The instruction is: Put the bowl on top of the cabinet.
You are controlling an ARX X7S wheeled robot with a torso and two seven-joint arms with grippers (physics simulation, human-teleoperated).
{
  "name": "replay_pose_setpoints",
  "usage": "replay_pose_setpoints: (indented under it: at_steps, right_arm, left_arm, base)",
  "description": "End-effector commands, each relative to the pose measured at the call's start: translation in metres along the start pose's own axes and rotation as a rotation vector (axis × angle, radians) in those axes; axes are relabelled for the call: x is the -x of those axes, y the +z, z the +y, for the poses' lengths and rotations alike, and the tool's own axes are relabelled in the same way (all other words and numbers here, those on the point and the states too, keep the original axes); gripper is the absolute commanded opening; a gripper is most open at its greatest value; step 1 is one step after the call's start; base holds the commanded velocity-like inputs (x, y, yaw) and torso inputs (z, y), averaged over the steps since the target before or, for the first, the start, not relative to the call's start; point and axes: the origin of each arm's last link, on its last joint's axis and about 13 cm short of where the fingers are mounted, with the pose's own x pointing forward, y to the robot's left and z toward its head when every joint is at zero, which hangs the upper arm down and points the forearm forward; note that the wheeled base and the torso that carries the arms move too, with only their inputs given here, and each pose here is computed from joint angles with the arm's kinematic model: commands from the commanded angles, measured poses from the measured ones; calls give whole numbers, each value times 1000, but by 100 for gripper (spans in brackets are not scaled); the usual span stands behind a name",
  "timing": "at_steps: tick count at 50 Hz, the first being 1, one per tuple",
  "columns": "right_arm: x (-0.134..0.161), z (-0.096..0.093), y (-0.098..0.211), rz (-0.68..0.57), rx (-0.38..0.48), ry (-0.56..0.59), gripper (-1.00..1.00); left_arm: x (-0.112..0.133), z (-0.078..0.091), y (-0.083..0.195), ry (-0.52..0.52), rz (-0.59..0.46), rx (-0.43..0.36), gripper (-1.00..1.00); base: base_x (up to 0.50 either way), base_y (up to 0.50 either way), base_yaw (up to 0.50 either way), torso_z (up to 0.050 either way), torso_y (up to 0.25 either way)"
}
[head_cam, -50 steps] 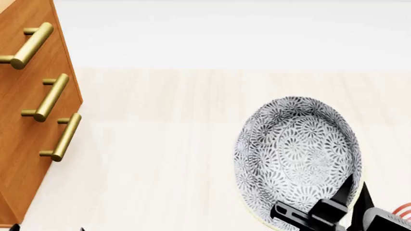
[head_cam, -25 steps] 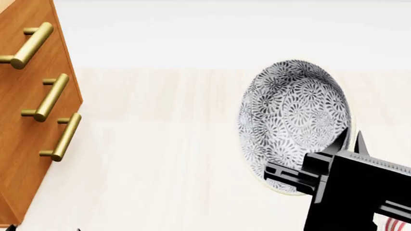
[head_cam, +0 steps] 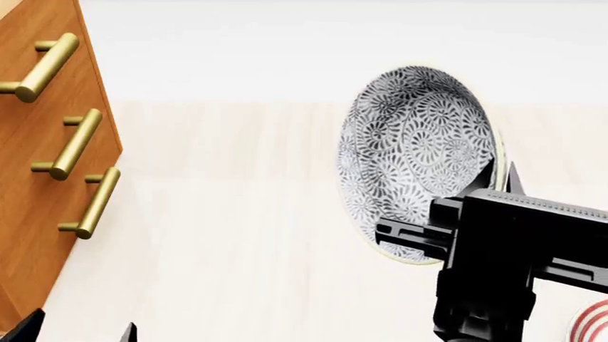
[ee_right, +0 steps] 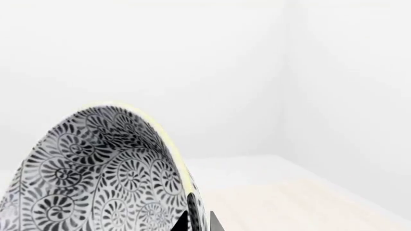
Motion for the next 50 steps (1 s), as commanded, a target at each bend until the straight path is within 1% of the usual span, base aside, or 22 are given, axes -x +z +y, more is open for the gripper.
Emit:
replay_pose_setpoints:
  at_steps: [1,2,4,5,8,12,13,14,15,16,17,18,19,21,25,31,33,34,39,44,47,50]
  right_arm:
    - [-1,1,4,-23,5,6,-100]
    - [-1,1,4,-24,6,6,-100]
    - [0,2,4,-24,4,11,-100]
    - [0,2,4,-25,2,14,-100]
    - [0,4,4,-23,0,22,-100]
    - [3,8,4,-32,1,42,-100]
    - [3,9,5,-35,3,42,-100]
    - [2,10,5,-37,4,44,-100]
    - [3,12,5,-36,2,52,-100]
    - [3,12,5,-38,3,54,-100]
    - [3,12,5,-40,0,52,-100]
    - [3,13,5,-39,-3,54,-100]
    - [3,13,5,-40,1,59,-100]
    - [5,14,7,-49,-13,78,-100]
    - [8,14,6,-90,-7,80,-100]
    - [9,17,1,-120,-15,107,-100]
    - [8,17,1,-133,-29,131,-100]
    - [8,17,2,-150,-52,167,-100]
    - [7,14,3,-178,-68,195,-100]
    - [5,13,-2,-180,-74,225,-100]
    - [3,13,-5,-182,-104,292,-100]
    - [1,15,-9,-181,-101,296,-100]
  left_arm:
    - [-6,-4,22,-61,40,5,100]
    - [-7,-4,23,-51,49,7,100]
    - [-7,-6,27,-81,41,8,100]
    - [-9,-6,30,-57,59,-6,100]
    - [-12,-7,34,-59,82,-5,100]
    - [-17,-10,41,6,106,-27,100]
    - [-21,-12,42,22,148,-73,100]
    - [-22,-14,44,-9,160,-51,100]
    - [-25,-16,48,-37,159,-83,100]
    - [-27,-17,50,-43,161,-96,100]
    - [-29,-19,50,-75,177,-100,100]
    - [-30,-19,52,-96,175,-74,100]
    - [-32,-19,57,-137,181,-2,100]
    - [-38,-17,62,-160,220,55,100]
    - [-45,-16,65,-106,217,37,100]
    - [-48,-19,76,-126,205,11,100]
    - [-50,-20,78,-122,201,2,100]
    - [-52,-20,80,-120,203,0,100]
    - [-55,-20,86,-117,198,-25,100]
    - [-58,-18,90,-98,198,-12,100]
    - [-60,-17,92,-83,200,-8,100]
    - [-60,-16,93,-78,200,-13,100]
  base:
    - [0,0,0,0,0]
    - [0,0,0,0,0]
    - [0,0,0,0,0]
    - [0,0,0,0,0]
    - [0,0,0,0,0]
    - [0,0,0,0,3]
    - [0,0,0,0,0]
    - [0,0,0,0,0]
    - [0,0,0,0,0]
    - [0,0,0,0,0]
    - [0,0,0,0,0]
    - [0,0,0,0,0]
    - [0,0,0,0,0]
    - [0,0,0,0,0]
    - [0,0,0,0,0]
    - [0,0,0,0,0]
    - [0,0,0,0,5]
    - [0,0,0,0,0]
    - [0,0,0,0,0]
    - [0,0,0,0,0]
    - [0,0,0,0,0]
    - [0,0,0,0,0]
